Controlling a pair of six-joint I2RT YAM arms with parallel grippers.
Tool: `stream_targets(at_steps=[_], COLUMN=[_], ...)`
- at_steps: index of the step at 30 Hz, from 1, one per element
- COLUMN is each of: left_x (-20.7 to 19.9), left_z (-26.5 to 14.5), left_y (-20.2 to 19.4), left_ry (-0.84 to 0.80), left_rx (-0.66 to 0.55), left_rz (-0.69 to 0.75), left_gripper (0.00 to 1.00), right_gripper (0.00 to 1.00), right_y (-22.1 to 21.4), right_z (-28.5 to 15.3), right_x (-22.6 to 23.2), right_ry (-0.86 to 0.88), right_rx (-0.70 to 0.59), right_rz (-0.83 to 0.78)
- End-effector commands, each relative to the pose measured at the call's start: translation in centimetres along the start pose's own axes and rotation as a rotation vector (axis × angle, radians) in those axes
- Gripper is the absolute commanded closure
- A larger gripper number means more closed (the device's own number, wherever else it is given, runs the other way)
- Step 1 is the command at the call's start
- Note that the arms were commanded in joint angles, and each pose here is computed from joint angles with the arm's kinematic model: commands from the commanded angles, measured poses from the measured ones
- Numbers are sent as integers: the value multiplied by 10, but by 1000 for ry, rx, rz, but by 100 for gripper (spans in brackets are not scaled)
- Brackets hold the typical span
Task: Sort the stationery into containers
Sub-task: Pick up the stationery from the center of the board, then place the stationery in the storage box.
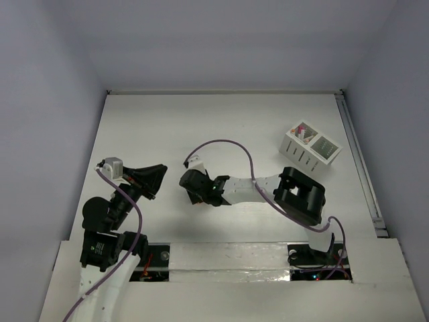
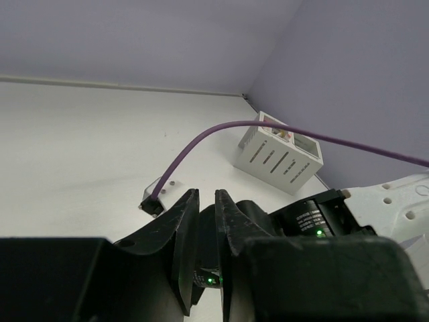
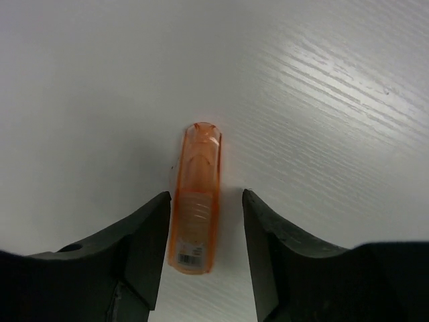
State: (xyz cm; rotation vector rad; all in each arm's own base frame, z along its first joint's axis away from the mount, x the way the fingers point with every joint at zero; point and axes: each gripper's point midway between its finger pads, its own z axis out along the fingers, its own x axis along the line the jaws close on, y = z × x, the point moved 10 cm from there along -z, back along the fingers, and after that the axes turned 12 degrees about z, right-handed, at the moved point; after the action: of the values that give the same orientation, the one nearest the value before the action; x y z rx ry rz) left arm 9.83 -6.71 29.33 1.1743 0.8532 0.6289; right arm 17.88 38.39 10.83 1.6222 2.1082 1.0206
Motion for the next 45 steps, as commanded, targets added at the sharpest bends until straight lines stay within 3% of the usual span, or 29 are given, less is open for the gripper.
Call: stream_targets(at_steps=[1, 5, 6, 8, 12, 16, 17, 19, 23, 27, 35, 38, 45], left_x=[-4, -4, -4, -4, -4, -5, -5, -5, -7, -7, -8, -8, -8], left_z=[0, 0, 0, 1, 1, 1, 0, 1, -2, -2, -3, -4, -5], left_y=[14, 14, 13, 13, 13, 13, 13, 13, 14, 14, 14, 15, 16], left_ry=[-21, -22, -21, -25, -22, -36, -35, -37, -44, -49, -49, -46, -43], left_rx=[-48, -50, -46, -42, -44, -42, -45, -45, -58, -58, -60, -65, -71], left_rz=[27, 27, 25, 24, 25, 24, 23, 22, 27, 26, 28, 29, 30], left_gripper=[87, 87, 87, 87, 87, 86, 86, 86, 86, 86, 86, 86, 86], right_gripper=[49, 72, 91, 100, 100, 100, 100, 100, 100, 100, 100, 100, 100], right_y=[3, -5, -3, 6, 43, 88, 115, 124, 152, 160, 156, 151, 140], right_z=[5, 5, 4, -4, -32, -69, -93, -97, -169, -200, -188, -187, -174], right_x=[5, 9, 9, 5, -17, -89, -121, -161, -254, -284, -360, -370, -381], right_ry=[-44, -61, -69, -115, -172, -236, -247, -315, -360, -472, -709, -800, -828], right_rx=[4, 18, 9, -41, -177, -307, -392, -435, -603, -690, -629, -627, -583], right_rz=[21, 7, 12, 30, 112, 270, 365, 399, 555, 560, 664, 661, 675])
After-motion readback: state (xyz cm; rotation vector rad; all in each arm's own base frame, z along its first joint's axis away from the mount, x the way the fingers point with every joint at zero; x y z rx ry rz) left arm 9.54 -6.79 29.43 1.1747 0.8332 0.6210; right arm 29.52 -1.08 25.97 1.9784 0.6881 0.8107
